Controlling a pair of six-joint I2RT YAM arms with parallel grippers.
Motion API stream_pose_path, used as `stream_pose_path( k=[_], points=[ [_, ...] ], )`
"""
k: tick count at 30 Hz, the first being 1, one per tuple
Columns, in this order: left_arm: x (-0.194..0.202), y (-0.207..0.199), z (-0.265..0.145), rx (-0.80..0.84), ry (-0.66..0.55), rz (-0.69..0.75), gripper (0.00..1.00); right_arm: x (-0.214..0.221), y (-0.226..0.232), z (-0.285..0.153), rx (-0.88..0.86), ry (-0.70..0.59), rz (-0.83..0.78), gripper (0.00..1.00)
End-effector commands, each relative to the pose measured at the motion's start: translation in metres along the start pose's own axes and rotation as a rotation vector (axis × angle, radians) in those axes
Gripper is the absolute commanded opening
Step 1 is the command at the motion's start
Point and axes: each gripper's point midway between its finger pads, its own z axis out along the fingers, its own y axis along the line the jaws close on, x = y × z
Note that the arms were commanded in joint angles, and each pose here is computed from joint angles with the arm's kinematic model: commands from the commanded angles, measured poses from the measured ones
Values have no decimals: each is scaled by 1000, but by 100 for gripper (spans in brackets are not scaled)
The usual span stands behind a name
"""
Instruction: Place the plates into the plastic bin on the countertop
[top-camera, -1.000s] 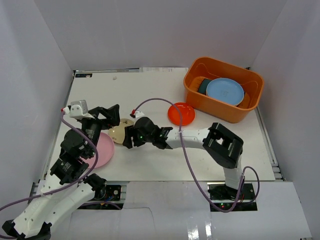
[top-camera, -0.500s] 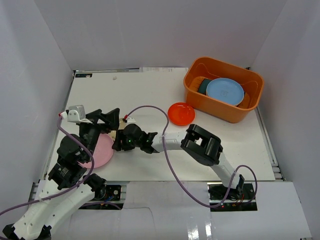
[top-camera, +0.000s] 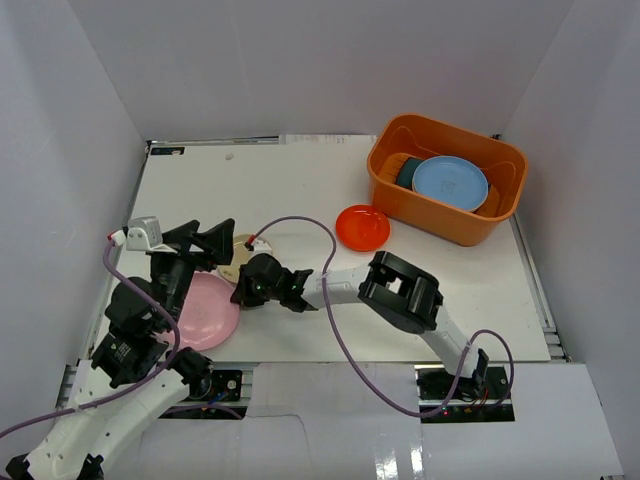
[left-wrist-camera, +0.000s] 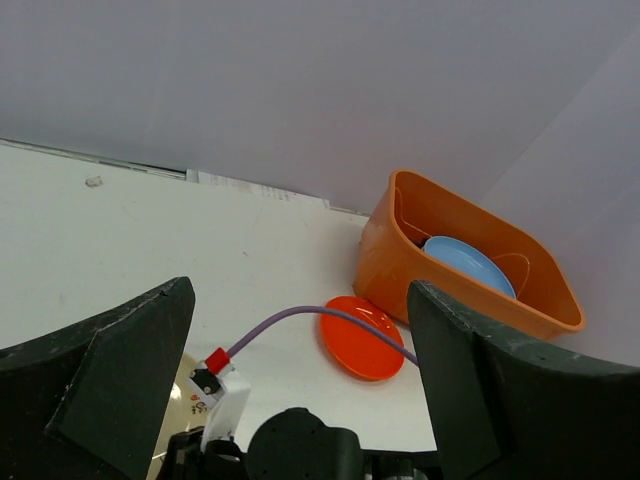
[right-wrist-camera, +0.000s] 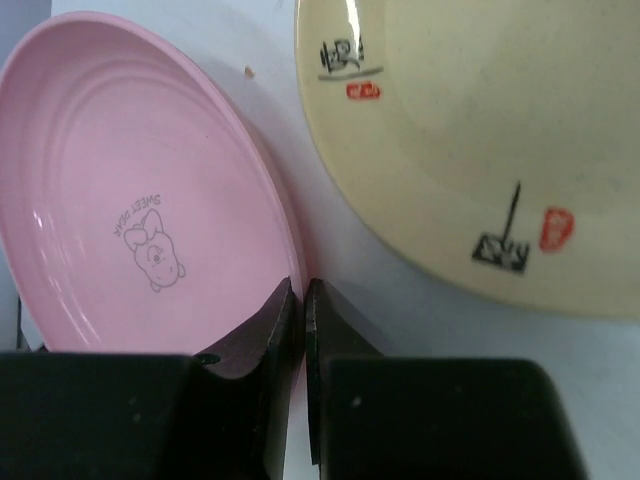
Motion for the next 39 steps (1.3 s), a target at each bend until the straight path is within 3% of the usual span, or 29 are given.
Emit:
stream_pose_path(
  k=[1,7,9,11,14,17,20,25,30,36,38,39],
  points=[
    [1,4,0,-14,-3,15,98,-53,59,-48,-119,-151,-69,8],
    [-10,8,-6,-30,-39,3,98,-147,29,-123,-32,-363,-156,8],
    [-10,10,-6,-40,-43,4,98,-183,-15,-148,61,-424,-149,8],
    [-4,9,-3,-40,-25,10,98,-221,-31,-192,102,-504,-168,8],
    [6,4,3,-20,13,18,98,-292,-92,-271,268,-697,-158,8],
    [15,-1,7,1,45,20,98,-346,-181,-357,491,-833,-92,8],
    [21,-2,9,3,67,27,98,-358,-242,-408,618,-883,-21,8],
    [38,-6,17,19,123,40,98,-358,-319,-457,774,-914,78,8],
    [56,-8,26,14,186,57,98,-350,-376,-467,848,-854,164,11],
    [73,-1,33,-24,241,85,98,-340,-392,-470,870,-853,220,17],
    [84,0,38,-37,279,82,98,-345,-385,-472,847,-862,207,32],
    [88,-1,39,-34,293,85,98,-347,-380,-473,832,-865,200,32]
  ],
)
